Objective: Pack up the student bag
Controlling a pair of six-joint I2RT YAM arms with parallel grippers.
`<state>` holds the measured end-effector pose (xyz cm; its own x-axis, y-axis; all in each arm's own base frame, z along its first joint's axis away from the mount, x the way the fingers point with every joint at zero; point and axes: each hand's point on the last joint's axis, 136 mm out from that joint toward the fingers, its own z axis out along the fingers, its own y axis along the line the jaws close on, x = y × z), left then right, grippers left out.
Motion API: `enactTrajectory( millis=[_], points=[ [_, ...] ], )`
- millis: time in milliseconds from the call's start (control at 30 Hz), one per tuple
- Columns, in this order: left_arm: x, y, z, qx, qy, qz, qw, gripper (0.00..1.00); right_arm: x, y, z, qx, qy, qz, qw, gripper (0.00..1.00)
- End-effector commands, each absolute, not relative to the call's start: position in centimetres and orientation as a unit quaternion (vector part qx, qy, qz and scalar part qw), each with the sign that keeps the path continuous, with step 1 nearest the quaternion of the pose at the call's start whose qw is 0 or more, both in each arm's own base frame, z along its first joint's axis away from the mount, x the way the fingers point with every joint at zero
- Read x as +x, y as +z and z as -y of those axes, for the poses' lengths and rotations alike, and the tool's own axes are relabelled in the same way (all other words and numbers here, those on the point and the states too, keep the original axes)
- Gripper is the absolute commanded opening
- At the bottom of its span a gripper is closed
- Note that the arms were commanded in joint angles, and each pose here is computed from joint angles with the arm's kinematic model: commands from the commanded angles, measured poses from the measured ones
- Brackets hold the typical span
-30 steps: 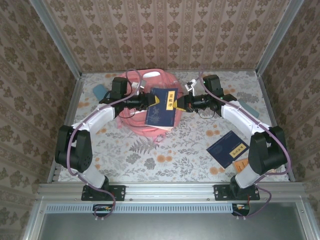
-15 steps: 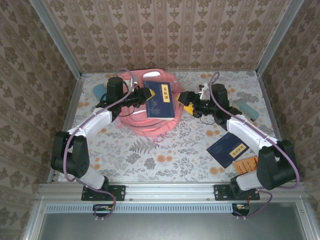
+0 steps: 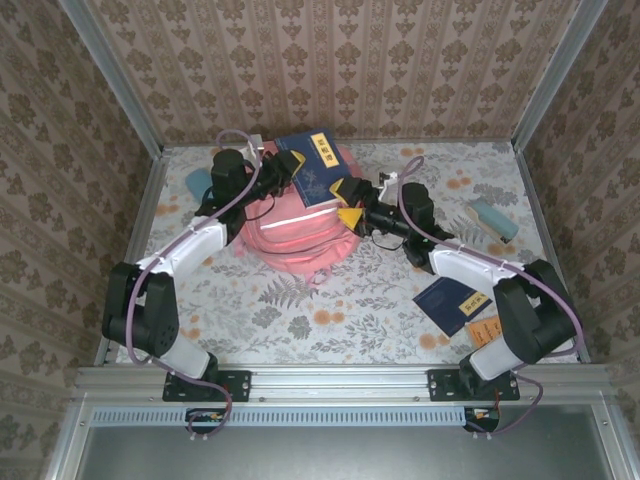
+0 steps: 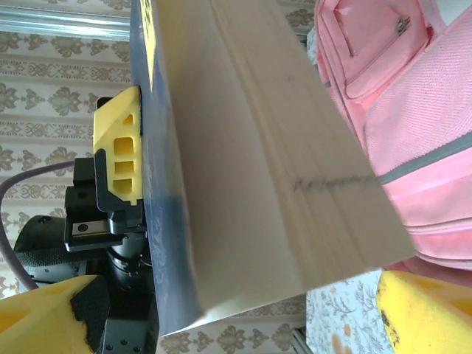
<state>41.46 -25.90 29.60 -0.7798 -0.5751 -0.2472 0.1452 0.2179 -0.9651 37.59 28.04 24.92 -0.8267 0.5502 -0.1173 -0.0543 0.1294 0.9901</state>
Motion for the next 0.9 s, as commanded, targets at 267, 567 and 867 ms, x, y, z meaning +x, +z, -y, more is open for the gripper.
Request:
enactTrajectory(
  millis=[267, 567, 867],
  points=[
    [41.8, 31.2, 26.2, -0.169, -0.635, -0.687, 0.311, 0.08, 40.5, 29.0, -28.0, 0.211, 0.695, -0.627, 0.282, 0.84],
    [41.5, 30.0, 25.9, -0.178, -0.626, -0.695, 0.307, 0.07, 41.2, 27.7, -26.7, 0.252, 0.677, -0.624, 0.298, 0.41],
    [39.9, 26.2, 24.4, -0.165, -0.564, -0.755, 0.291, 0.57, 41.0, 25.1, -24.4, 0.260, 0.598, -0.684, 0.327, 0.08]
  ],
)
